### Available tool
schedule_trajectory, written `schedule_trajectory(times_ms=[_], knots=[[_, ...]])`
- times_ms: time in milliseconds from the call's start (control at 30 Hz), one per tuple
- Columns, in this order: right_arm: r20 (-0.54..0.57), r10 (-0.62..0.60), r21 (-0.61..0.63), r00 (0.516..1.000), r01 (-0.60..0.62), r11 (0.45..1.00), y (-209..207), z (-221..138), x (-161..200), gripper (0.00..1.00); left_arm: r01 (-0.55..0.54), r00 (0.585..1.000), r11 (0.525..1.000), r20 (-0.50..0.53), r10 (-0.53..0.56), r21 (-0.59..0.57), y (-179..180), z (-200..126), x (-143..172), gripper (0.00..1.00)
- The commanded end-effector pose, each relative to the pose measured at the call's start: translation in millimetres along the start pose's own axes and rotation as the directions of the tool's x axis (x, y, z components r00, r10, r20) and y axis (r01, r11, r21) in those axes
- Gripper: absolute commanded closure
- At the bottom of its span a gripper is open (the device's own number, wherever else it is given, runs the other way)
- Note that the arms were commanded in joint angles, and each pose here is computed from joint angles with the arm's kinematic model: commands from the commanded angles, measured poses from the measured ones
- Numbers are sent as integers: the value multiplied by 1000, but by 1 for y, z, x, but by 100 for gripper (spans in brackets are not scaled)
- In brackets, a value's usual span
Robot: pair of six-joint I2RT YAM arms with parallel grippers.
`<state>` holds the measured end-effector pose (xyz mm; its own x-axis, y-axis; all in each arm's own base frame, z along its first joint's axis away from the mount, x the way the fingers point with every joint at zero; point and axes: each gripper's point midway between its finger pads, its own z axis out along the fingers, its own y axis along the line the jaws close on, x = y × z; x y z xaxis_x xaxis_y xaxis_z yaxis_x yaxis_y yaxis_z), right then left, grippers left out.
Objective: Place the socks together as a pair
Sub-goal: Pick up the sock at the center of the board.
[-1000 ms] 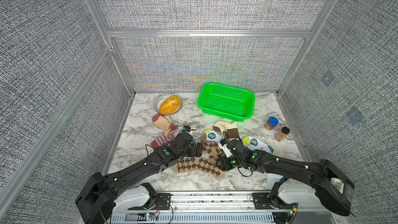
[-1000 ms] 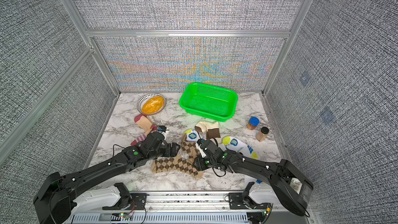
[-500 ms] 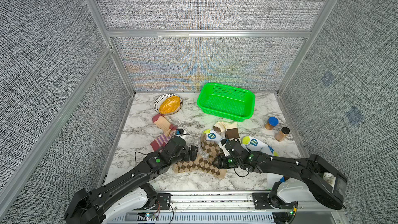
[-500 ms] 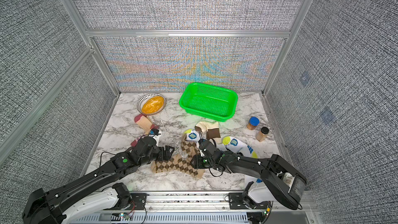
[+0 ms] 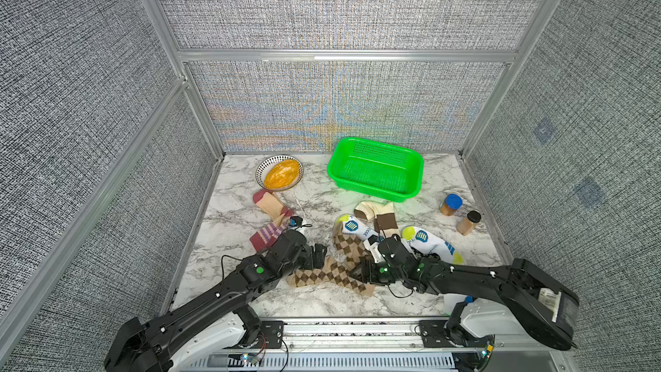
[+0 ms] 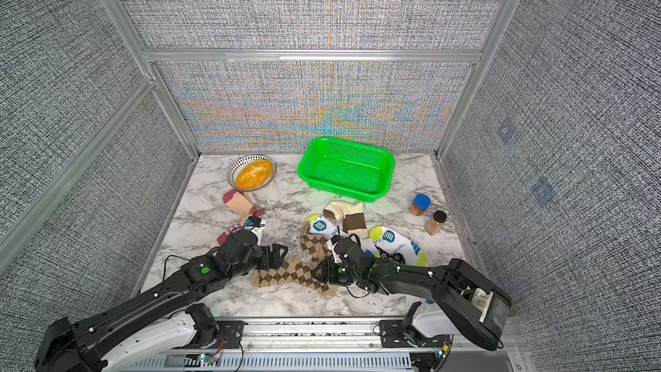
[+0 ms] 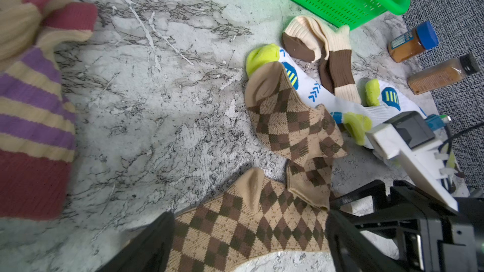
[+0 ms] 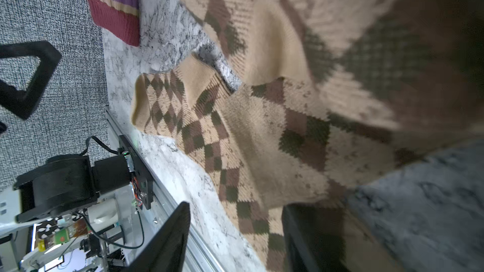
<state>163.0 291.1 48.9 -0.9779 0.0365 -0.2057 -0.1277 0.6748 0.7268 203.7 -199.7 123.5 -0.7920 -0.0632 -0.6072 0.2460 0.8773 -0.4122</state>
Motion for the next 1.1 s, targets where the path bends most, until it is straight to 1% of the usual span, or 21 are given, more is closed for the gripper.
schedule_trajectory(times_ms=[0,367,533,767,933,1067], knots=[[13,23,-63,1000,-23,998,14,4,-6,41,8,1000,1000,6,-8,-16,4,-2,0,7],[5,72,-64,997,-72,995,6,1,3,41,18,1000,999,17,-17,-32,13,-8,4,8],[1,86,-62,996,-86,994,1,7,5,41,24,999,999,23,-23,-31,13,-9,4,8],[29,81,-50,996,-80,996,4,12,-8,41,25,999,999,26,-24,-34,14,-13,4,8],[53,118,-13,992,-117,993,-14,7,-14,41,28,999,999,34,-27,-39,17,-16,4,8],[65,125,10,990,-126,992,-22,5,-19,42,32,999,999,45,-30,-44,19,-17,4,8]])
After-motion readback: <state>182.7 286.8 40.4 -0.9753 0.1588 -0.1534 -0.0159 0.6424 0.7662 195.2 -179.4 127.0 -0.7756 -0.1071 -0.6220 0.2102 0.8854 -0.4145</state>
